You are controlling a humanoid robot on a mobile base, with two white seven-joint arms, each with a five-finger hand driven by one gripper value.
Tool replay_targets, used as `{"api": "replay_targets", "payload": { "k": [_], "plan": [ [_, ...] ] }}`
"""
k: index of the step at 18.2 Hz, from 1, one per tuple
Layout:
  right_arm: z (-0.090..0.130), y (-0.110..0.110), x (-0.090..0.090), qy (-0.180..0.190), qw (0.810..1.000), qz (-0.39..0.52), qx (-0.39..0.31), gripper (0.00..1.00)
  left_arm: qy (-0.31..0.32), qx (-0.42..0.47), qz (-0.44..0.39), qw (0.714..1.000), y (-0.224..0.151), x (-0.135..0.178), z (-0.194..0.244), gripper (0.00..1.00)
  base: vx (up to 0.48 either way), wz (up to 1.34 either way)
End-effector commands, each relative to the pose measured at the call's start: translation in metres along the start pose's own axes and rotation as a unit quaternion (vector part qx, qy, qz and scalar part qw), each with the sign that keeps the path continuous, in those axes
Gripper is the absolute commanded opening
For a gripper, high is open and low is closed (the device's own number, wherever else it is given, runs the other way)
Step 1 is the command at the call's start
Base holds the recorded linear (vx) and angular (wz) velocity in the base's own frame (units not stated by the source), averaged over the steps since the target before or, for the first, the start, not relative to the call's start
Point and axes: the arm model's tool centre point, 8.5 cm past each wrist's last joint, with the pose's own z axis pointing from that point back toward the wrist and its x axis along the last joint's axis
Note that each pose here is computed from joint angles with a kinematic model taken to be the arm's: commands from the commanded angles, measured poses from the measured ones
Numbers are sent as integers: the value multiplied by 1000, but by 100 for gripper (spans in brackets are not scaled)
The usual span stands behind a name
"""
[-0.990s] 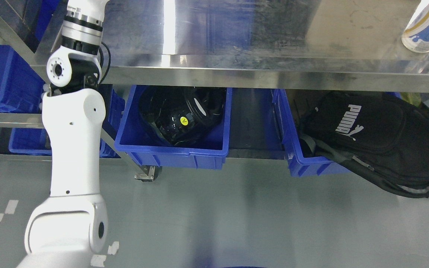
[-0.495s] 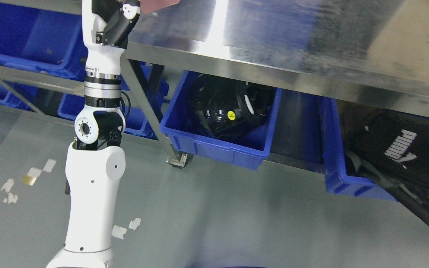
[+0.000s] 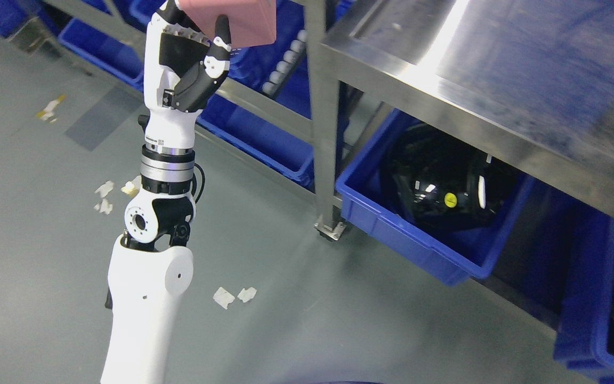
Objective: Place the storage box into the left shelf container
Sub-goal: 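Hold the pink box up in the left hand while turning toward the shelving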
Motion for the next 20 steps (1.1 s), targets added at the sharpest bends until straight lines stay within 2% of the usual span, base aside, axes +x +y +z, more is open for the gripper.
{"api": "replay_targets", "payload": {
  "k": [1,10,15,20],
  "plan": [
    [-1,-11,9,-11,1000,-10,-9,100,1,-26,20,999,-31,1,30,2,127,974],
    [0,-11,8,-10,1000,-10,-9,100,41,19,26,999,-41,-11,126,3,207,1220],
    [-1,-11,9,-11,1000,-10,-9,100,68,50,16,996,-31,-9,157,3,325,1030],
    [0,-11,9,-11,1000,-10,-9,100,72,63,10,995,-31,-7,173,4,388,474]
  ]
}}
